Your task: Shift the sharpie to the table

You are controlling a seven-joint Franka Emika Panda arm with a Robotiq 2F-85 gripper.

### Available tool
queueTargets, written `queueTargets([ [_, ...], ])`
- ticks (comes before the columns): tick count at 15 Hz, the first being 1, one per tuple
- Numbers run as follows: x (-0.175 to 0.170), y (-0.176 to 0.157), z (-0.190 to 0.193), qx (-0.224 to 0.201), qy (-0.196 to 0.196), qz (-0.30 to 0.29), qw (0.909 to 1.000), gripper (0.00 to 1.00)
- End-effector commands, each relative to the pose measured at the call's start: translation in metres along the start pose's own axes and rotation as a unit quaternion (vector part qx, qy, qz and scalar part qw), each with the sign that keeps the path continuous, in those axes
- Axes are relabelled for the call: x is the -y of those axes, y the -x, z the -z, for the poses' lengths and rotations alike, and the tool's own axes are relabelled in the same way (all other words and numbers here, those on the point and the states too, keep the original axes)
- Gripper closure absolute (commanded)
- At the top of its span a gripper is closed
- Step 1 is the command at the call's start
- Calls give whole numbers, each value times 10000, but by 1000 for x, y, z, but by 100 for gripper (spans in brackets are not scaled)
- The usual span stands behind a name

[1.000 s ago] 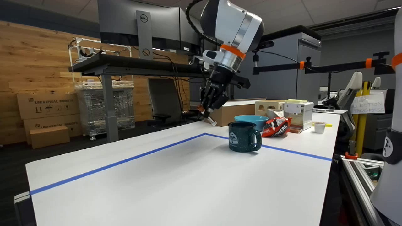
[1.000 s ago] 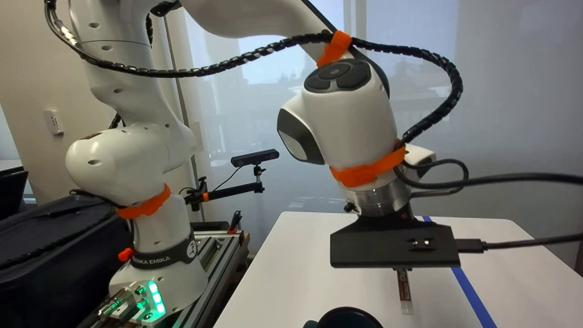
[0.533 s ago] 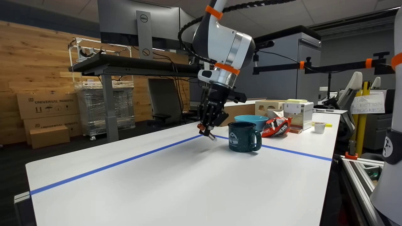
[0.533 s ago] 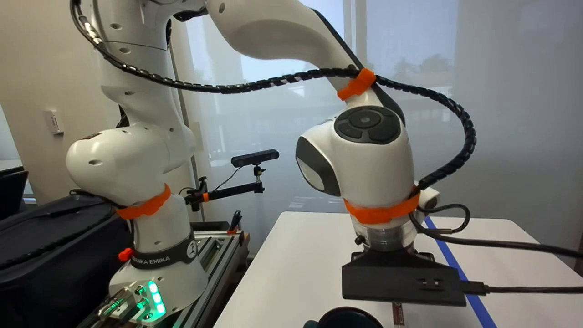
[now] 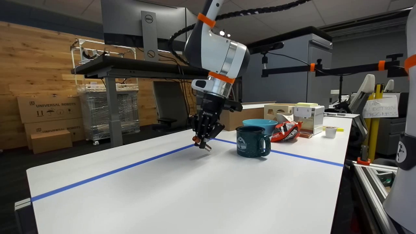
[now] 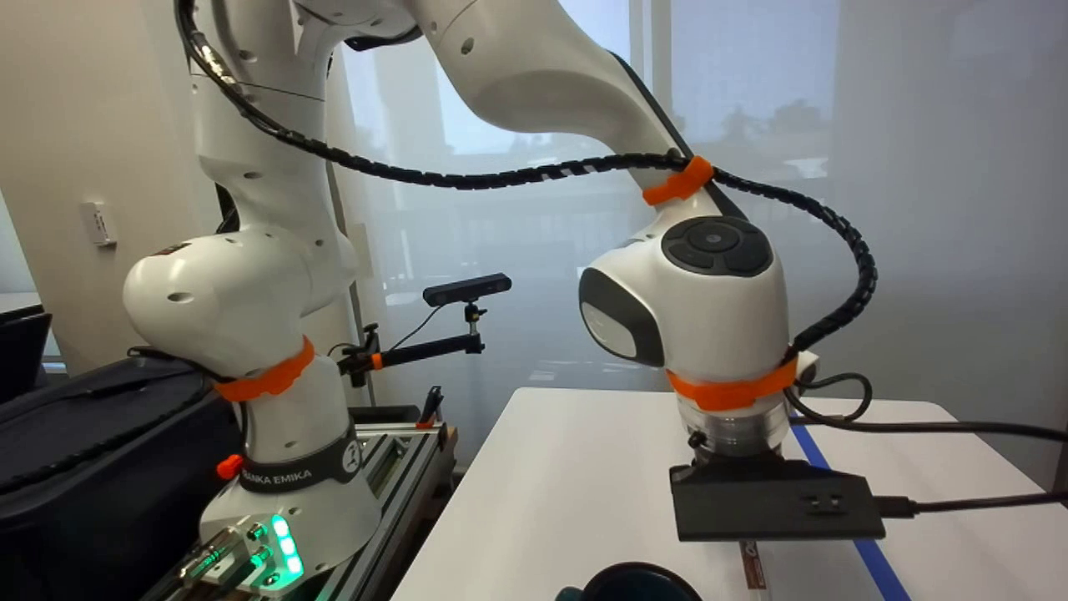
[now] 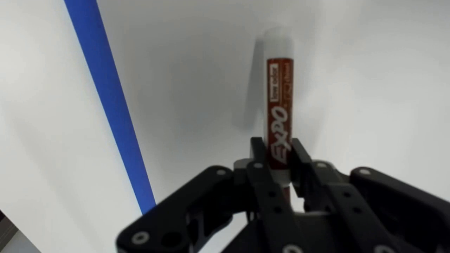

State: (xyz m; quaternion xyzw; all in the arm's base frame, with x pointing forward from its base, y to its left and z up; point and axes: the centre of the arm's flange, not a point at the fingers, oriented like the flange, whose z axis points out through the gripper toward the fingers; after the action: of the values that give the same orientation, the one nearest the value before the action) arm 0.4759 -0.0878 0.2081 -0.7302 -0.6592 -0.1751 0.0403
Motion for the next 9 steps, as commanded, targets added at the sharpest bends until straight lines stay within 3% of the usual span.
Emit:
queueTargets([
  [1, -10, -11, -11, 122, 178, 111, 9997, 95],
  [2, -11, -14, -9, 153, 211, 138, 9996, 55],
  [3, -12, -17, -7, 174, 246, 174, 9994, 55],
  [9, -16, -39, 36, 385, 609, 54, 9974, 9],
])
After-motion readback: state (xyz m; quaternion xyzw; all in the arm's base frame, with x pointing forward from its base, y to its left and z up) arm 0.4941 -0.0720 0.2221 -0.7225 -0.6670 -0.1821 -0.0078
